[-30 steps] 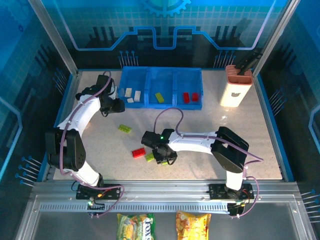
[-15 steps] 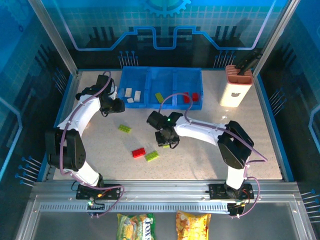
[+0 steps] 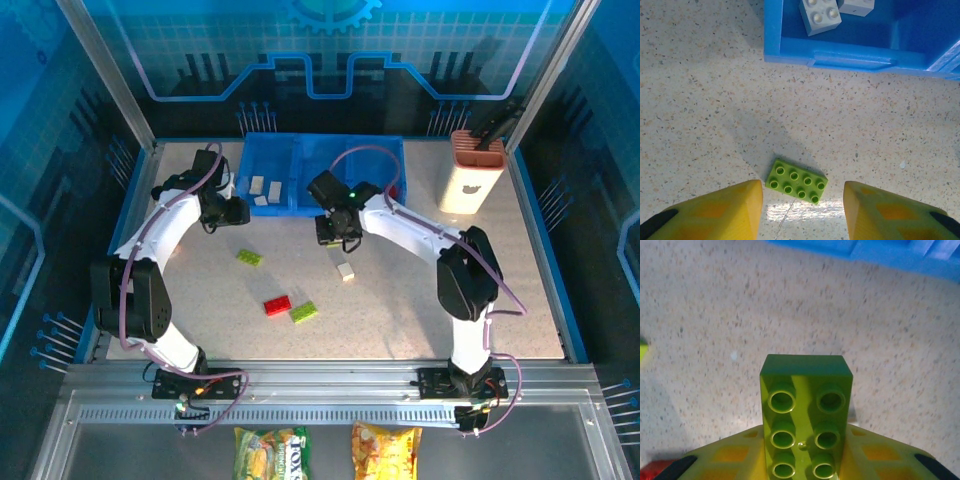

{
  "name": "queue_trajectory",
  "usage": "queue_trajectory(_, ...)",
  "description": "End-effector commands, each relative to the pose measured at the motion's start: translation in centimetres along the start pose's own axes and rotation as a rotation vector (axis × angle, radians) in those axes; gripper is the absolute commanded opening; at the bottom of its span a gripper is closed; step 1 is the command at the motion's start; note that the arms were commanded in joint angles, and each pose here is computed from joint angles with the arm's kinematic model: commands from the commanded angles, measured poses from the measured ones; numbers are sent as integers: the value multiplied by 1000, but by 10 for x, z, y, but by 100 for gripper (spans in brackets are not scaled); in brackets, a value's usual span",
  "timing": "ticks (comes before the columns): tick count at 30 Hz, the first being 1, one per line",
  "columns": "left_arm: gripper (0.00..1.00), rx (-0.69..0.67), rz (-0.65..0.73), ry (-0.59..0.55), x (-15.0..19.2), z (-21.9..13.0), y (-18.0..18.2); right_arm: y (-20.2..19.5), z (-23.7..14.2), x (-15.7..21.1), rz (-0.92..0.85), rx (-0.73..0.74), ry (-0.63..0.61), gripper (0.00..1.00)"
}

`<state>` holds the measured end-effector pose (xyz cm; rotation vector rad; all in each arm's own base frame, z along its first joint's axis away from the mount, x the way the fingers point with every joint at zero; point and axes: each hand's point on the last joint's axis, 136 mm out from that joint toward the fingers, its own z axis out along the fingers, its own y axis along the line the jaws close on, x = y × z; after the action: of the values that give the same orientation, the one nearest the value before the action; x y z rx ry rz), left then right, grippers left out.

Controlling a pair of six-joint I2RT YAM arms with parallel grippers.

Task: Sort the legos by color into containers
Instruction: Place the lego in the container.

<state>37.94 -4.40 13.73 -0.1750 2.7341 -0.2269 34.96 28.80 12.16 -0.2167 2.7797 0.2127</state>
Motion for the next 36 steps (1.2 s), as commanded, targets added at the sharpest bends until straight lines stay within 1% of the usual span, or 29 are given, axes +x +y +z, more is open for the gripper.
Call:
queue_trajectory(1,47,27,10,-15,-1,-4,-1,-7,3,-25,-51,25,-43,36)
queue_trajectory(12,47,30,8,-15,-1,-4,-2,-10,28,-88,-151,71,-147,35)
queue_trajectory(22,47,26,8,-11,0,-2,-1,-19,53,-136,-216,166,-236,35)
queue_trajectory(24,47,22,10,-11,0,-2,0,-23,65,-140,-240,200,-229,35)
queue_trajectory(29,47,18,13,-7,0,0,1,-33,80,-154,-308,298,-246,36)
queue_trajectory(36,47,17,13,-3,1,1,1,-44,97,-161,-335,358,-248,37)
